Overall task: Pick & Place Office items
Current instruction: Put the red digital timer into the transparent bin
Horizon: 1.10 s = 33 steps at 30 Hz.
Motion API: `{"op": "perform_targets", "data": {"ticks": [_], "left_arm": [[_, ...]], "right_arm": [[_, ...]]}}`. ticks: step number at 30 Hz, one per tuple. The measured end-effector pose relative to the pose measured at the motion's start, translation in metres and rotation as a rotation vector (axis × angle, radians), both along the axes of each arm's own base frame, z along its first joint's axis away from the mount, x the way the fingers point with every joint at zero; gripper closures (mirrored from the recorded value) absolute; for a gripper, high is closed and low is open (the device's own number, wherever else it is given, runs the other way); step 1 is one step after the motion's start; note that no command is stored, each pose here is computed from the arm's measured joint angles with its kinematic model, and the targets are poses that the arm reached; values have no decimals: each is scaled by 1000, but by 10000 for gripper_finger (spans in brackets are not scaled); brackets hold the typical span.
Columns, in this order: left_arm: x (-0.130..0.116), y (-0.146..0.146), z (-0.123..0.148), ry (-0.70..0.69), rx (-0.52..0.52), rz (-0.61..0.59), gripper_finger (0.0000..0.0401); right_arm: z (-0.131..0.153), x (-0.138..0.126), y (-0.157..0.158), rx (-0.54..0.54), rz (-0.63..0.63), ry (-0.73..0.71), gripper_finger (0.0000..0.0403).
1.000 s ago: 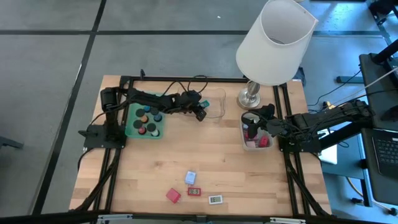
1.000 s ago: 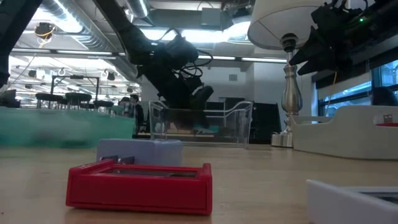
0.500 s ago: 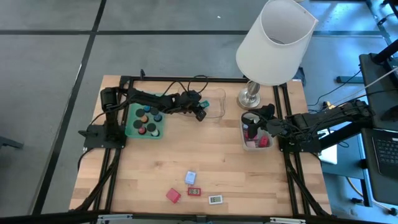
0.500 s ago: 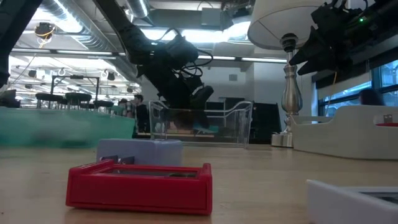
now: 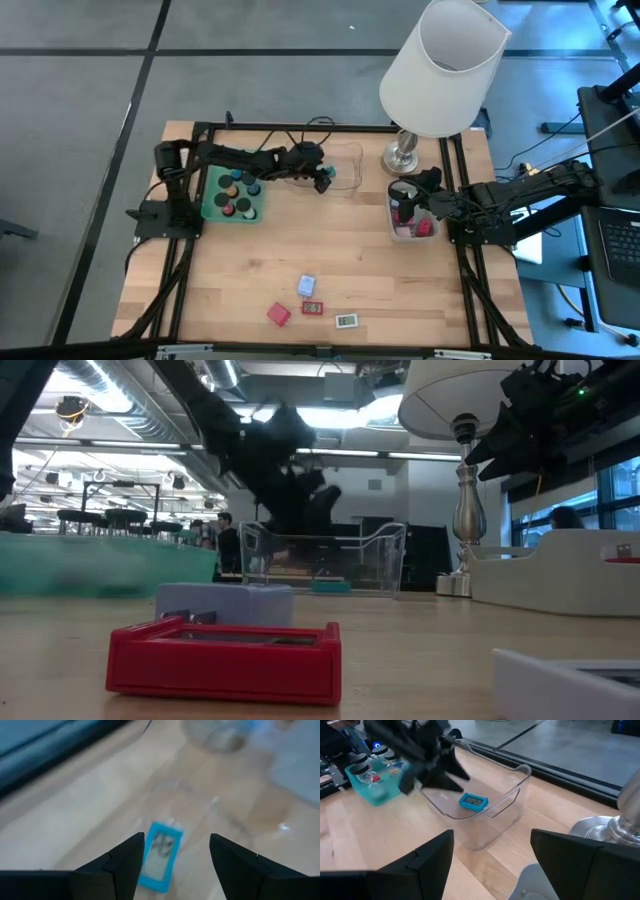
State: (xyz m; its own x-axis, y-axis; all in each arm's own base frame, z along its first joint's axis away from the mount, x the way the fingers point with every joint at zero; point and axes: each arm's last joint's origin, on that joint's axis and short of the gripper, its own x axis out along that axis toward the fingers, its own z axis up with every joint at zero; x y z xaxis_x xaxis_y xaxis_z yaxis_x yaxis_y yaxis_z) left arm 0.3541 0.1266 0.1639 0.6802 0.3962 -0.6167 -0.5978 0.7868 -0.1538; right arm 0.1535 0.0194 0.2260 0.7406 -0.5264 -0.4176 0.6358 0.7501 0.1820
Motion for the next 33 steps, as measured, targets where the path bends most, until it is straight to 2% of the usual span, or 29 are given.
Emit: {"op": "perform_targets", "data": {"ticks": [4, 8, 15, 22, 26, 33], "left_arm": [[-5, -7, 31, -73, 24, -114, 178], [-9, -31, 58, -152, -32, -296, 178], [-14, -107, 80, -144, -60, -661, 178], [-25, -187, 73, -41, -69, -913, 179], [-31, -225, 64, 5, -36, -994, 169], [-34, -265, 53, -9, -13, -977, 125]], "right_arm": [[0, 0, 0, 3, 4, 1, 135], [0, 0, 0, 3, 3, -1, 135], [0, 0, 0, 4, 2, -4, 135], [0, 0, 1, 21, 22, -2, 135], [0, 1, 1, 35, 41, 1, 135], [0, 1, 1, 37, 43, 2, 135]]}}
